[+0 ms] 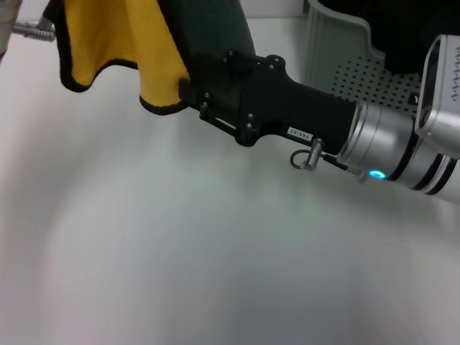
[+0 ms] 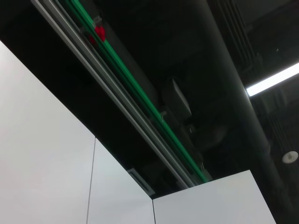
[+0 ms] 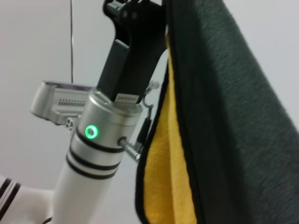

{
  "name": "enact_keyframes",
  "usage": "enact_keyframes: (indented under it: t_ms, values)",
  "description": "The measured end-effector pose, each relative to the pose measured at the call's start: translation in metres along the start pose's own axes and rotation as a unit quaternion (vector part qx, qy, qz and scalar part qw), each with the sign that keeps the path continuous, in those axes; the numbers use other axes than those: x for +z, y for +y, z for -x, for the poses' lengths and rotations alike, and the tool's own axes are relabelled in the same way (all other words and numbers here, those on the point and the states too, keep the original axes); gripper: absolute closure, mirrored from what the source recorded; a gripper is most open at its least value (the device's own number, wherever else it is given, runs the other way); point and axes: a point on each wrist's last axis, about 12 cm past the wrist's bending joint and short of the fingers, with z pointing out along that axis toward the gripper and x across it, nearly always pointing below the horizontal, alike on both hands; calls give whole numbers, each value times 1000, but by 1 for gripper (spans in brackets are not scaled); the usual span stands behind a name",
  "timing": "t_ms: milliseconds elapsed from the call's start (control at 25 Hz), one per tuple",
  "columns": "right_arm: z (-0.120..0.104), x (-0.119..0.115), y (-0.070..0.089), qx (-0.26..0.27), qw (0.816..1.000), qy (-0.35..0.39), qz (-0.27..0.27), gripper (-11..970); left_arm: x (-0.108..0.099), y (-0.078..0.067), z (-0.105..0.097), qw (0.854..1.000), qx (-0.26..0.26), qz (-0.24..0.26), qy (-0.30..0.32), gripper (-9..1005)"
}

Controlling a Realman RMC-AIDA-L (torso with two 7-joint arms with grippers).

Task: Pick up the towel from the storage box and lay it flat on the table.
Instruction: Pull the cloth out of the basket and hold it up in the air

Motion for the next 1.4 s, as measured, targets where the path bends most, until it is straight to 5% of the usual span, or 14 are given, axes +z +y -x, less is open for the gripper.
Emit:
enact_keyframes:
  t_ms: [240,880,1160,1400]
  values:
    - [-2,1,3,-2,1000,7,10,681,-1,0,0,1000,1,1,0,977]
    - [-2,-2,5,-9,1000,13,19,924,-4,-2,-1,1000,-9,1,8,977]
    - [38,-5,2,-6,995,36,96,952,-44,-10,15,997,-52,36,45,977]
    - [85,-41,0,-41,991,80,95,952,-88,-22,34,990,-75,89,75,977]
